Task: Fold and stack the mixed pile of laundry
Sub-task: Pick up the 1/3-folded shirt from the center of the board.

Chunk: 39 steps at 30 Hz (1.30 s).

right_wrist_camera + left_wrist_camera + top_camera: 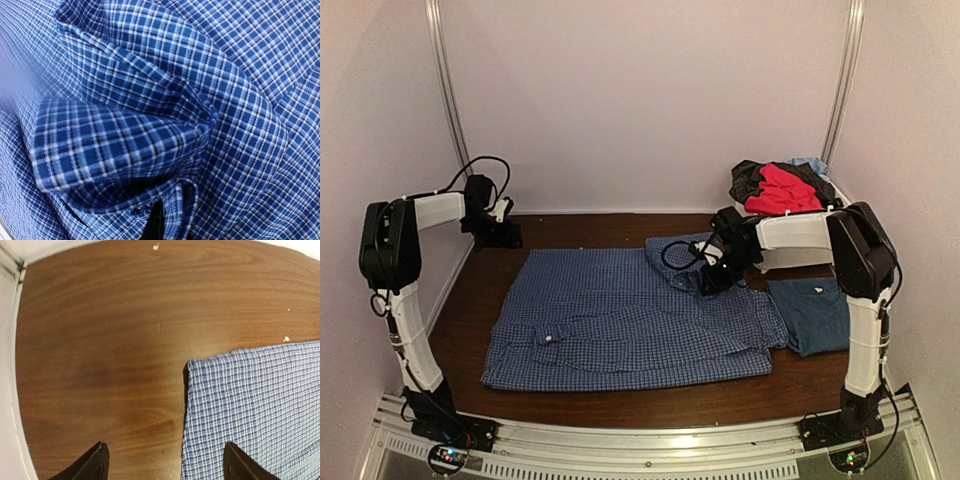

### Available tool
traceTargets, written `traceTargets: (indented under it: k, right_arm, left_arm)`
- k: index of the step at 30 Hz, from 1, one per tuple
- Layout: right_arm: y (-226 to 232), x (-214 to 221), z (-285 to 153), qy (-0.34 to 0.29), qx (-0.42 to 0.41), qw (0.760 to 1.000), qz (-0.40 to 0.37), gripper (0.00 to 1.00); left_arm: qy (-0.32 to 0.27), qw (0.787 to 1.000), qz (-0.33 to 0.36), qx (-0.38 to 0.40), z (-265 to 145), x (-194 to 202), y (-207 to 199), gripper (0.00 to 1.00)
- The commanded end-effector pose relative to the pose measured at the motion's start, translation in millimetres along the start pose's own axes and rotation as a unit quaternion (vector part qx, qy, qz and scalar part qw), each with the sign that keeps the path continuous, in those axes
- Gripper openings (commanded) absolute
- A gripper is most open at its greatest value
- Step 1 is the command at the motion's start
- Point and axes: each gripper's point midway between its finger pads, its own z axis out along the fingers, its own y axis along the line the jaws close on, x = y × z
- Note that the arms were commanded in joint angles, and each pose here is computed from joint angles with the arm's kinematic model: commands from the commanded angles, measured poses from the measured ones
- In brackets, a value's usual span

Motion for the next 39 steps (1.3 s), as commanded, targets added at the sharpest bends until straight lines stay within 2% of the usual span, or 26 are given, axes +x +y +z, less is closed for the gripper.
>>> traceTargets:
  k: [1, 7, 12, 18, 24, 27, 32, 39]
  right_arm:
    - [7, 4, -15, 0.027, 0.008, 0.999, -0.04, 0.0]
    - [42, -64, -84, -0.113, -0.033, 0.991, -0.063, 0.0]
    - [53, -97, -121, -0.171, -0.043, 0.982, -0.072, 0.0]
    - [60, -108, -133, -0.186, -0.055, 0.978, -0.073, 0.0]
    - [57, -104, -125, -0.173, -0.056, 0.981, -0.068, 0.0]
    - [56, -104, -123, -0.172, -0.057, 0.981, -0.066, 0.0]
    - [55, -111, -131, -0.179, -0.054, 0.98, -0.067, 0.0]
    - [53, -114, -134, -0.181, -0.054, 0.98, -0.066, 0.0]
  left_arm:
    - [-0.041, 0.993, 0.114, -0.002, 0, -48, 4, 0.8]
    - [-0.048, 0.969, 0.225, 0.089, 16, -60, -24, 0.74]
    - [-0.02, 0.955, 0.265, 0.133, 35, -40, -34, 0.7]
    - [-0.001, 0.948, 0.291, 0.132, 53, -28, -29, 0.64]
    - [0.021, 0.947, 0.299, 0.112, 71, -21, -18, 0.54]
    - [0.026, 0.948, 0.3, 0.106, 78, -20, -16, 0.53]
    - [0.025, 0.946, 0.303, 0.116, 86, -22, -23, 0.52]
    - [0.024, 0.939, 0.321, 0.117, 90, -26, -32, 0.42]
